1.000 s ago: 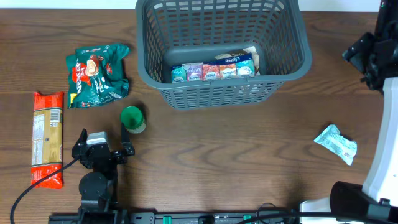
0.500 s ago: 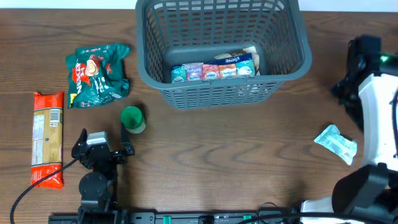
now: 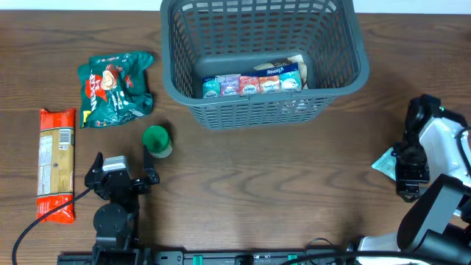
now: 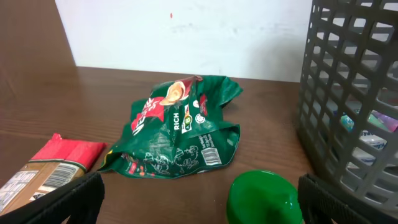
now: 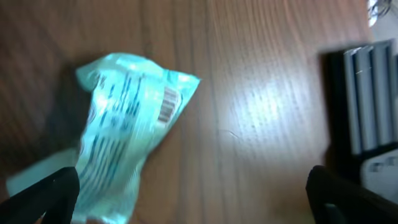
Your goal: Pack container
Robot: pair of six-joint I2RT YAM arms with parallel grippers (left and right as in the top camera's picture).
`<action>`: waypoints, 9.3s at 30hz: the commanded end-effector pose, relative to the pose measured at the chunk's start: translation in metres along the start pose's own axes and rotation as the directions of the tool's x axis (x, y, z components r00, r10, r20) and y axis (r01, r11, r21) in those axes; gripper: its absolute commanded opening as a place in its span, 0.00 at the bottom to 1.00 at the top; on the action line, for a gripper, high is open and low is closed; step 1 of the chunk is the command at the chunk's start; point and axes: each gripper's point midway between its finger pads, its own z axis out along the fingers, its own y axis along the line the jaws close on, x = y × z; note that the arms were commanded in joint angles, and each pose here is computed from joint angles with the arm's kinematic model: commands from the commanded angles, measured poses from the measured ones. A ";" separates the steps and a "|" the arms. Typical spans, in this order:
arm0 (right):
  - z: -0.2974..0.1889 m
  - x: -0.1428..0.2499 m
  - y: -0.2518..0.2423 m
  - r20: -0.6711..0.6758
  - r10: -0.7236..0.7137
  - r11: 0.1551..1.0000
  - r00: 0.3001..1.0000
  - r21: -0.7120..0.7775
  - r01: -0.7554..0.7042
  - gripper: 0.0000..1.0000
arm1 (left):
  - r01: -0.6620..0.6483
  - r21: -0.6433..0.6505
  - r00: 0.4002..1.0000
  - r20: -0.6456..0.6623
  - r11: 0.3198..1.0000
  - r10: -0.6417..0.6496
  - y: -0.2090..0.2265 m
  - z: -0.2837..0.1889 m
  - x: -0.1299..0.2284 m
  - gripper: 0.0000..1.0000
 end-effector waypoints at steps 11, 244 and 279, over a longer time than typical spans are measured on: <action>0.009 -0.010 0.037 0.029 0.134 0.980 0.991 -0.154 -0.128 0.99 | -0.017 -0.019 0.999 -0.050 1.000 0.016 0.004 0.002 0.019 0.99; -0.348 -0.089 0.180 0.631 -0.362 0.377 0.686 -0.574 0.727 0.99 | -0.044 -0.015 0.731 -0.682 0.999 0.022 0.012 0.122 -0.132 0.98; -0.348 -0.089 0.180 0.631 -0.362 0.377 0.686 -0.574 0.727 0.99 | 0.101 -0.029 0.365 -0.929 0.994 -0.065 0.023 0.212 0.030 0.99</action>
